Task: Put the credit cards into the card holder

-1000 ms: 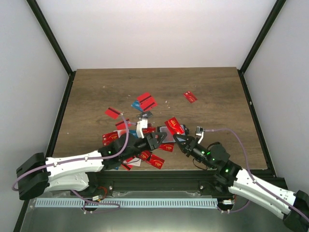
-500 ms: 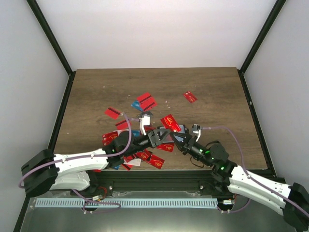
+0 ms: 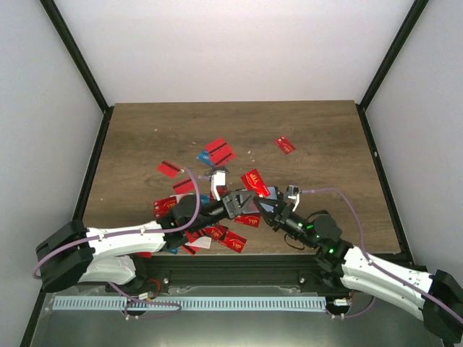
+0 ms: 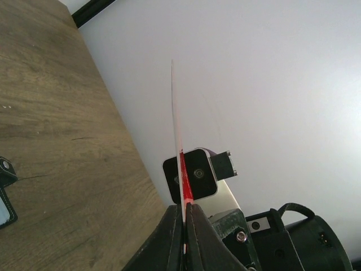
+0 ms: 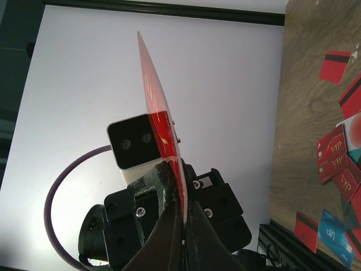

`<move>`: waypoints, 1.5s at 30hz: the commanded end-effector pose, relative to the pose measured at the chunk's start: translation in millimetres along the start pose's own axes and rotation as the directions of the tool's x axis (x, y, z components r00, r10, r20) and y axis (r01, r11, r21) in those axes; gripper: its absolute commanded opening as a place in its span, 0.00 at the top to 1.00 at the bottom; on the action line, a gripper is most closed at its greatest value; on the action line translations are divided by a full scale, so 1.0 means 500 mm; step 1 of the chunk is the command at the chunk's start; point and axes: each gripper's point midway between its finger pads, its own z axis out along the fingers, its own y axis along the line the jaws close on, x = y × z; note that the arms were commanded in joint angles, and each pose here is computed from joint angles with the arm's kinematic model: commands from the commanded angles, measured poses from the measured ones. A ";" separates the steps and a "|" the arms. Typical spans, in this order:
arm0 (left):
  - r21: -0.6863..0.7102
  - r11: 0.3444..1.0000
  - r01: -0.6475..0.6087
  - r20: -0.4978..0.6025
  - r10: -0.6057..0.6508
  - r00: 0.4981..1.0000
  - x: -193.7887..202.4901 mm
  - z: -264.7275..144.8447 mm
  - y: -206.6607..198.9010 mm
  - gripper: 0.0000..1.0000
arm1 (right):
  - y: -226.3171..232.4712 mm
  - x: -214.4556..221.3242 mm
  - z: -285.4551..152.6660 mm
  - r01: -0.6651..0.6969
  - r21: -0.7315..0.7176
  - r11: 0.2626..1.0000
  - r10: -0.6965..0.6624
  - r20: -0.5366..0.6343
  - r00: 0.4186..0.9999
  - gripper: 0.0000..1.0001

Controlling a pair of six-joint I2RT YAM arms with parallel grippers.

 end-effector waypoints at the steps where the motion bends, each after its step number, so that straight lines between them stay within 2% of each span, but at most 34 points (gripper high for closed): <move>1: 0.005 1.000 -0.011 0.029 0.011 1.000 -0.018 0.007 -0.001 0.96 | 0.024 0.012 -0.002 -0.007 -0.054 0.998 0.005 -0.033 0.999 0.99; 6: -0.007 1.000 -0.004 0.035 0.004 0.999 -0.026 0.003 0.010 0.96 | 0.020 0.016 0.000 0.026 -0.045 0.999 -0.028 -0.044 0.999 0.99; 7: -0.011 1.000 -0.005 0.035 0.006 0.999 -0.028 0.002 0.012 0.96 | 0.019 0.016 0.001 0.038 -0.037 0.999 -0.040 -0.044 0.998 0.96; 9: -0.022 1.000 -0.011 0.031 0.011 0.999 -0.032 -0.001 0.017 0.96 | 0.021 0.012 0.000 0.063 -0.024 0.998 -0.064 -0.037 0.997 0.81; 11: -0.041 0.999 -0.016 0.028 0.018 0.999 -0.036 -0.006 0.025 0.96 | 0.015 0.003 -0.001 0.094 0.013 0.995 -0.094 -0.022 0.995 0.70; 18: -0.116 0.992 -0.050 -0.002 0.050 0.999 -0.051 -0.019 0.062 0.96 | -0.052 -0.058 -0.026 0.196 0.252 0.947 -0.201 -0.006 0.979 0.51; 21: -0.151 0.986 -0.071 -0.025 0.068 0.997 -0.056 -0.023 0.081 0.96 | -0.048 -0.082 -0.027 0.258 0.334 0.907 -0.272 -0.005 0.962 0.45; 24: -0.180 0.979 -0.091 -0.054 0.082 0.995 -0.060 -0.023 0.100 0.96 | -0.034 -0.104 -0.016 0.329 0.412 0.850 -0.353 -0.019 0.935 0.31; 27: -0.217 0.970 -0.105 -0.098 0.085 0.992 -0.057 -0.019 0.125 0.96 | -0.024 -0.136 -0.004 0.397 0.509 0.764 -0.439 -0.040 0.898 0.18; 29: -0.235 0.965 -0.112 -0.141 0.080 0.987 -0.047 -0.013 0.141 0.96 | -0.025 -0.160 -0.002 0.437 0.569 0.697 -0.498 -0.054 0.865 0.13; 31: -0.253 0.960 -0.116 -0.187 0.069 0.980 -0.033 -0.007 0.161 0.96 | -0.042 -0.181 -0.005 0.459 0.620 0.636 -0.536 -0.073 0.841 0.11; 34: -0.263 0.959 -0.103 -0.236 0.040 0.971 -0.010 0.006 0.188 0.96 | -0.088 -0.213 -0.016 0.460 0.672 0.581 -0.541 -0.103 0.835 0.11; 40: -0.254 0.966 -0.051 -0.334 -0.038 0.942 0.036 0.052 0.232 0.96 | -0.213 -0.250 -0.047 0.418 0.738 0.530 -0.449 -0.175 0.876 0.12; 45: -0.317 0.948 -0.030 -0.409 -0.108 0.906 0.074 0.067 0.286 0.96 | -0.280 -0.264 -0.068 0.391 0.787 0.477 -0.392 -0.208 0.896 0.13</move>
